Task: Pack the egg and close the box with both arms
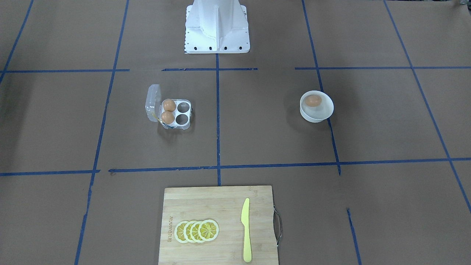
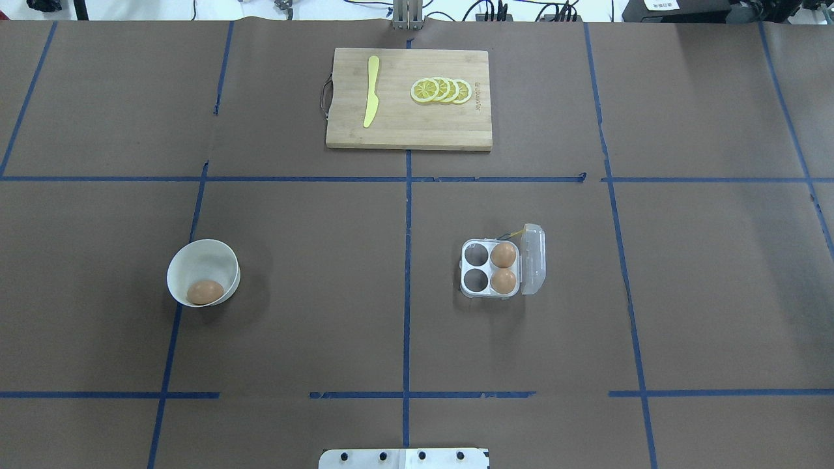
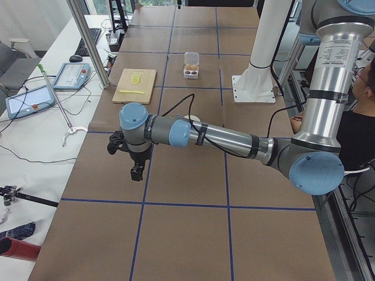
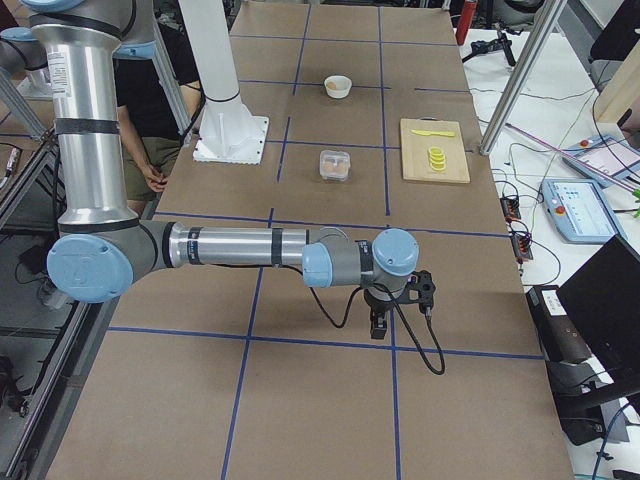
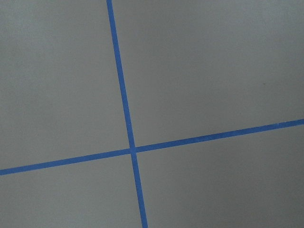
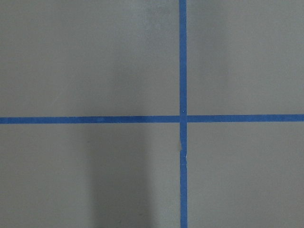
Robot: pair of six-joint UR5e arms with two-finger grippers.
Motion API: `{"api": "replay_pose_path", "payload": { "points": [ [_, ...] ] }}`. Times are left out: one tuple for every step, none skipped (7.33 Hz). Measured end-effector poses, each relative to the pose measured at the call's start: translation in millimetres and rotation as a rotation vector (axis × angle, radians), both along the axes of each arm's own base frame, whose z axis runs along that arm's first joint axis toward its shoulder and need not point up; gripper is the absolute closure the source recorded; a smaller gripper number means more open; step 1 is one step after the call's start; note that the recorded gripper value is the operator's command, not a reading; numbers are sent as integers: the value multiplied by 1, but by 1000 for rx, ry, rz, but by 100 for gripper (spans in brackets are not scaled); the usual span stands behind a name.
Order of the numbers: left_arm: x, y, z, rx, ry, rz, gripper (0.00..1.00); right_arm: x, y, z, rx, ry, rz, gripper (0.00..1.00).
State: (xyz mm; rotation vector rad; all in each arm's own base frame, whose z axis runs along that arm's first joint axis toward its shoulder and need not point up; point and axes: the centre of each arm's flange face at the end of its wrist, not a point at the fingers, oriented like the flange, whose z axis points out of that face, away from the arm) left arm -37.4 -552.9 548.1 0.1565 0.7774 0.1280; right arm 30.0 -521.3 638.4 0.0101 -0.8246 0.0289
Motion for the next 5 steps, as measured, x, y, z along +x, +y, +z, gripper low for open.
{"api": "replay_pose_path", "payload": {
  "points": [
    [2,-1,-1,1,3,2,0,0,0,0,0,0,0,0],
    [2,-1,-1,-1,6,2,0,0,1,1,0,0,0,0],
    [2,0,-1,3,7,3,0,0,1,1,-1,0,0,0],
    [3,0,-2,16,7,4,0,0,2,2,-1,0,0,0],
    [3,2,-2,30,9,2,0,0,2,3,-3,0,0,0]
  ]
}}
